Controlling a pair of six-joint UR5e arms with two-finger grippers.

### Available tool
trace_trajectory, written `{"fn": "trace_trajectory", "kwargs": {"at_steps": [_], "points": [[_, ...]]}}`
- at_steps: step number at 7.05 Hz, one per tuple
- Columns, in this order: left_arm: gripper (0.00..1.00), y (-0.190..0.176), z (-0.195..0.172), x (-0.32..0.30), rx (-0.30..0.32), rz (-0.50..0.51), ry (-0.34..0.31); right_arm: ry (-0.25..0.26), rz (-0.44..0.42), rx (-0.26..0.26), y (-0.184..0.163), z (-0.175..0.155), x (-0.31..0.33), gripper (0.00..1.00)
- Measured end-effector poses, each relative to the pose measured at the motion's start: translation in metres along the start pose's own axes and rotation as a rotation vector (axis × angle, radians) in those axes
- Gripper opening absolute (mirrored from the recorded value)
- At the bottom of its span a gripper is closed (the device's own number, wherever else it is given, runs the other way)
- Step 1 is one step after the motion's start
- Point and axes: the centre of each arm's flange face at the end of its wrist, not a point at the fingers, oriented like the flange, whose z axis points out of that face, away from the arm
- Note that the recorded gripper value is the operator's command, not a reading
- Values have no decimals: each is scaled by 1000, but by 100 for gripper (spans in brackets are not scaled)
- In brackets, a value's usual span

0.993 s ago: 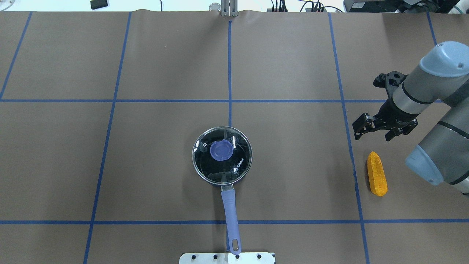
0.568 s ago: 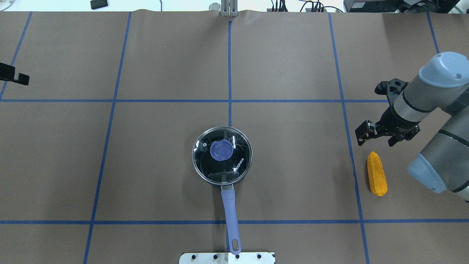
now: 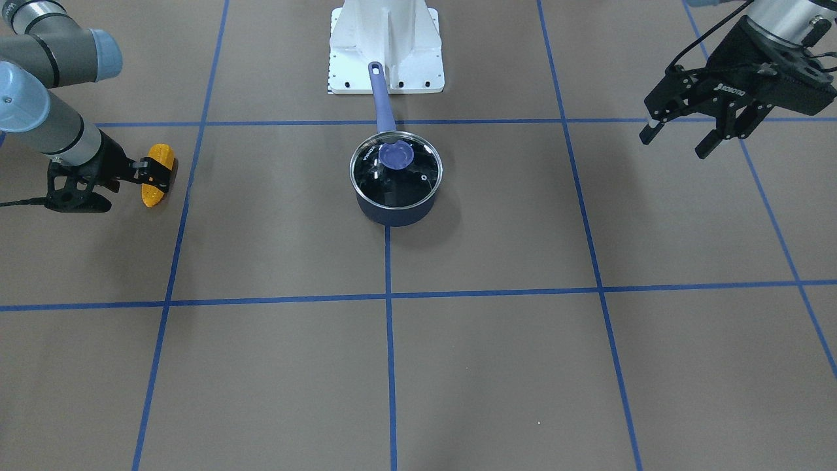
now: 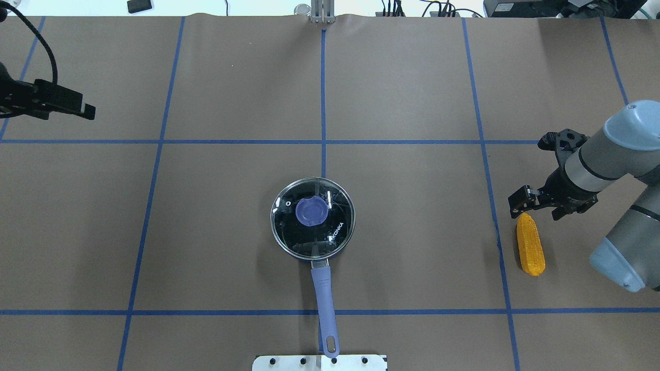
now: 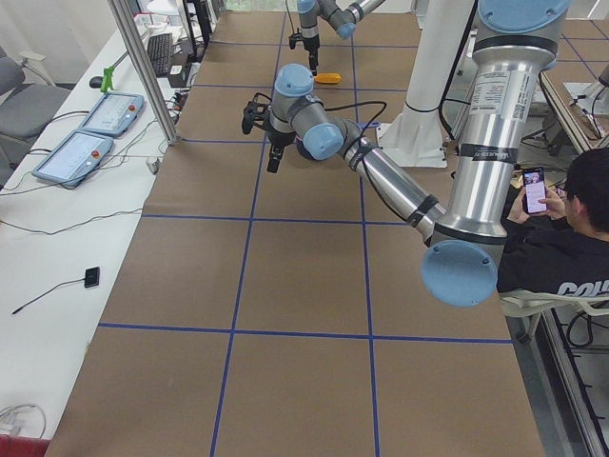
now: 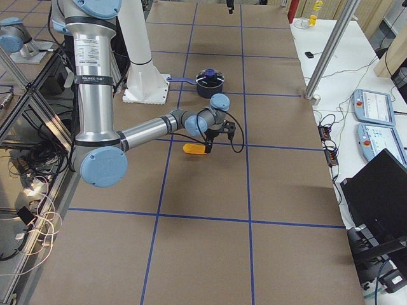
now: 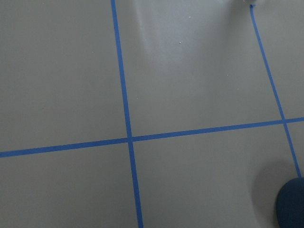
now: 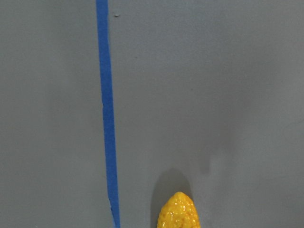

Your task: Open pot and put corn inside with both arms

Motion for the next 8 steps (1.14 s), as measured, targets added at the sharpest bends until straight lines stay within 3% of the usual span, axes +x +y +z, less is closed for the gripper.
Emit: {"fn": "trace_trajectory", "kwargs": {"at_steps": [5,7,8], "points": [[99,2,0,18,-7,-4,-20,-18,-8,-3,19,28,6,97],[99,2,1,19,-4,-2,-25,-31,-4,1,25,36,2,82],[99,3,2,19,-6,0,-25,-30,-4,5,25,37,2,67]]}}
